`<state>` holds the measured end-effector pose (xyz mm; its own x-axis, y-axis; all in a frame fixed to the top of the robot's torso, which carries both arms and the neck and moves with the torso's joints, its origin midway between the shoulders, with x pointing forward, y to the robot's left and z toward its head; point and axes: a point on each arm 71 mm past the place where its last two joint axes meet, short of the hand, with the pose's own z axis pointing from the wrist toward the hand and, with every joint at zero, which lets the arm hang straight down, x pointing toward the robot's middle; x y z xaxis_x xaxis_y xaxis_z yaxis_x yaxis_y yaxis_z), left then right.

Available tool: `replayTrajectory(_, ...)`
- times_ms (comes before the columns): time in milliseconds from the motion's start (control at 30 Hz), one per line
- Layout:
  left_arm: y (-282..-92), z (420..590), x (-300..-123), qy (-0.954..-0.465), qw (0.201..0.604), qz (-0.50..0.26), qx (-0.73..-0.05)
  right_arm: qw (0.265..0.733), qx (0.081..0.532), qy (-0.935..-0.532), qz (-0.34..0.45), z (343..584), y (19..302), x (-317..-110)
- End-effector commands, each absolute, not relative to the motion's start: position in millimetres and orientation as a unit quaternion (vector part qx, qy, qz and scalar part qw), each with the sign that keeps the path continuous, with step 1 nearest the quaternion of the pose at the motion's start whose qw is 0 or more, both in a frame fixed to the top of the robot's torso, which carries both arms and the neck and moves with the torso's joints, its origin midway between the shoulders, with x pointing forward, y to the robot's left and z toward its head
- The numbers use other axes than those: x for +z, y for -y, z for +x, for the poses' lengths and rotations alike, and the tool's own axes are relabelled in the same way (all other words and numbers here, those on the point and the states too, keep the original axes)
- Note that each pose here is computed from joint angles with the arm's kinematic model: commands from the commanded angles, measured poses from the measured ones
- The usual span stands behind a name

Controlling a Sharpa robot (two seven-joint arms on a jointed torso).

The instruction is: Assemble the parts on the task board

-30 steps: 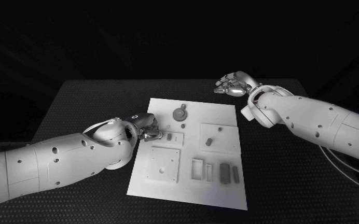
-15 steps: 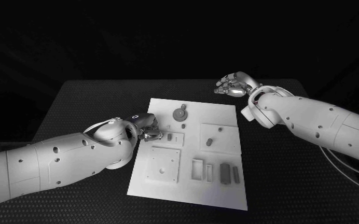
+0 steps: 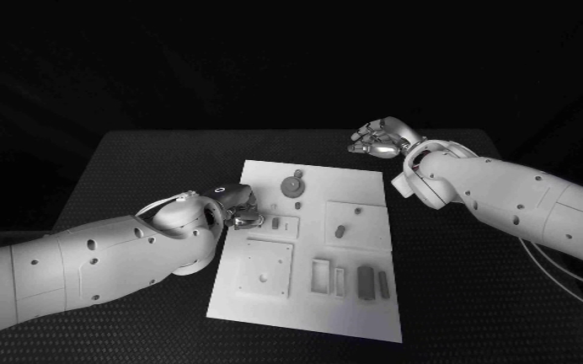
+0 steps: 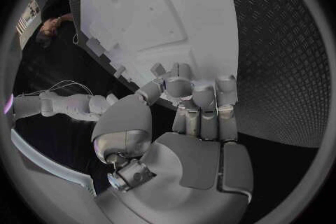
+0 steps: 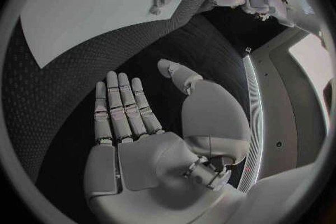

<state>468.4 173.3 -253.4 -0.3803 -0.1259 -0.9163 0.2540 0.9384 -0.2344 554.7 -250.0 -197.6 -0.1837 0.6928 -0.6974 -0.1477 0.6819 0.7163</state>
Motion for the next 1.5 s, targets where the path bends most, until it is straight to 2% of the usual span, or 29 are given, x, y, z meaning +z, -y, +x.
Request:
replayTrajectory(33, -176.6, 467.7, -258.7, -0.822, 0.548, 0.048, -0.149, 0.604, 0.35, -0.689, 0.193, 554.3, 248.4, -197.8)
replayTrajectory(767, -167.5, 464.6, -262.9, -0.825, 0.539, 0.053, -0.161, 0.603, 0.351, -0.689, 0.194, 554.2, 248.6, -198.1)
replayTrajectory(1500, -169.2, 463.6, -264.7, -0.827, 0.535, 0.052, -0.163, 0.603, 0.351, -0.69, 0.195, 554.0, 249.6, -198.3)
